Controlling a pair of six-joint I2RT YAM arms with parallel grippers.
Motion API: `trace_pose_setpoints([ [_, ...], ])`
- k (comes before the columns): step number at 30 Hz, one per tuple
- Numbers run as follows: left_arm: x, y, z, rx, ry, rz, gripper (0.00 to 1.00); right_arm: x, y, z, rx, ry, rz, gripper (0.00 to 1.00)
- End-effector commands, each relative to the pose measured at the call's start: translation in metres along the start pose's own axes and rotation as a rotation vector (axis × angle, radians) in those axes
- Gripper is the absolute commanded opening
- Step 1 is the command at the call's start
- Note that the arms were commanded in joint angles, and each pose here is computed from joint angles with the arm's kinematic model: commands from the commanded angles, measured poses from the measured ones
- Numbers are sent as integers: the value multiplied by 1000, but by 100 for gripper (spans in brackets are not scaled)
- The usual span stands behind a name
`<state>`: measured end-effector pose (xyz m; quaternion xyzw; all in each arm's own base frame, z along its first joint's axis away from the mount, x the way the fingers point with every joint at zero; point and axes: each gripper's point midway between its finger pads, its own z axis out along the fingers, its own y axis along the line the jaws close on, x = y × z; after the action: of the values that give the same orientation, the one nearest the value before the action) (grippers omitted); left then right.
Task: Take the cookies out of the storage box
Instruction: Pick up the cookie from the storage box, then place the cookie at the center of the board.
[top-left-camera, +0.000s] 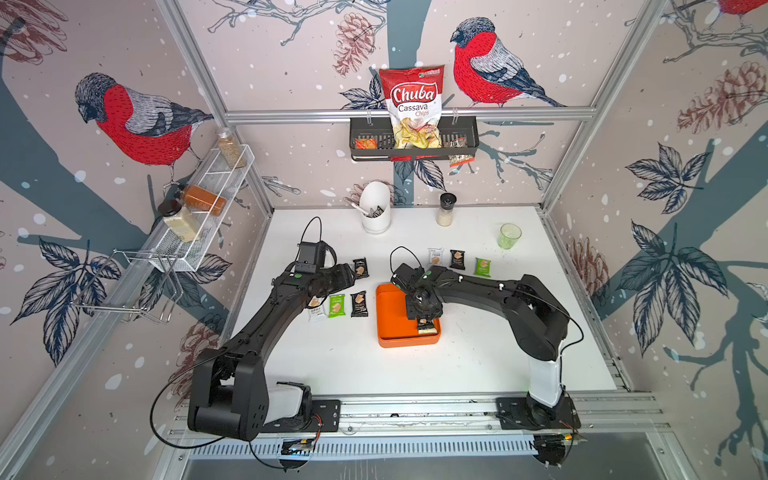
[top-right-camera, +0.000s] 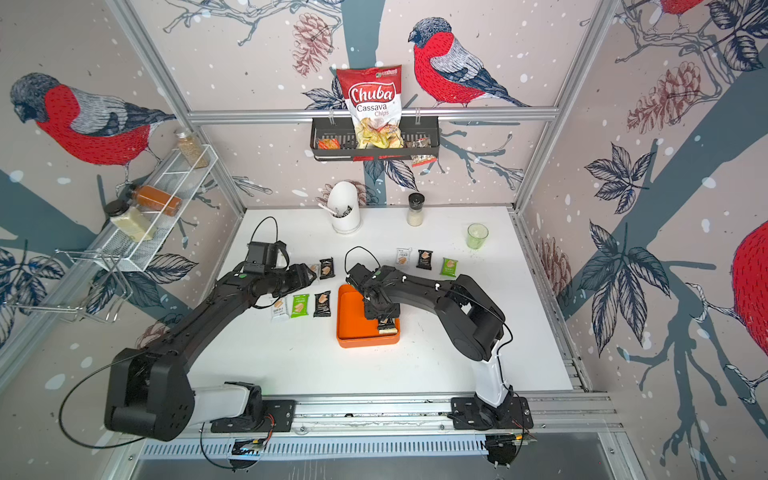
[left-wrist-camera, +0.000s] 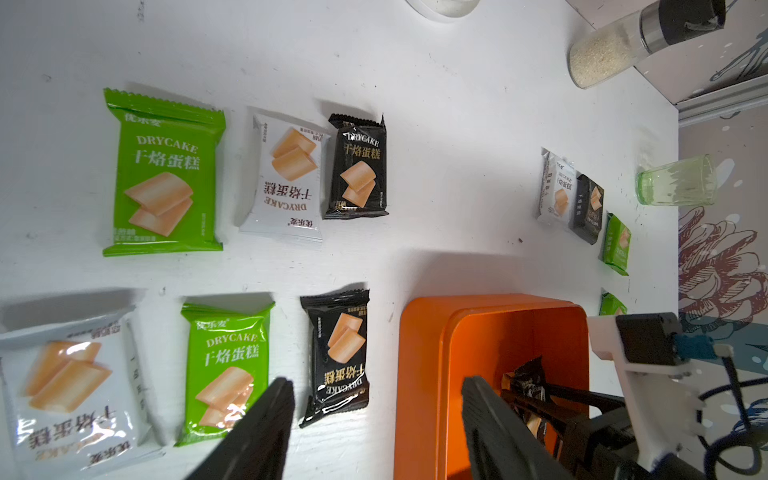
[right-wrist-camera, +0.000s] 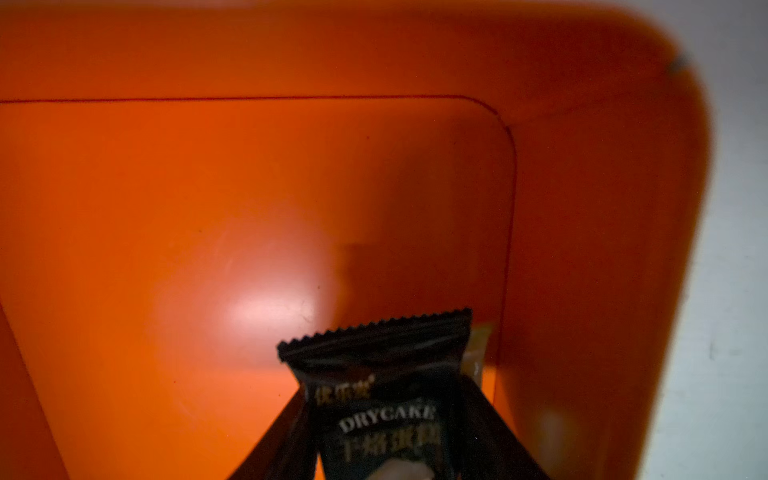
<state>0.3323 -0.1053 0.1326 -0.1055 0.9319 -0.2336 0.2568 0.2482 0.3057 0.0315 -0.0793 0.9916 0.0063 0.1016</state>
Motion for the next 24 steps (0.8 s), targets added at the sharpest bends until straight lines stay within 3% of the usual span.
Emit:
trace_pose_setpoints([
  [1,-2,-1,-1,6,-10,21,68,-1,1,-1,-2,-4,-6,51],
  [8,-2,-1,-1,5,-9,25,68,-14,11,-15,-25,-44,-10,43],
  [24,-1,1,7,8,5,17,68,-57,15,-70,-102,-173,36,43],
])
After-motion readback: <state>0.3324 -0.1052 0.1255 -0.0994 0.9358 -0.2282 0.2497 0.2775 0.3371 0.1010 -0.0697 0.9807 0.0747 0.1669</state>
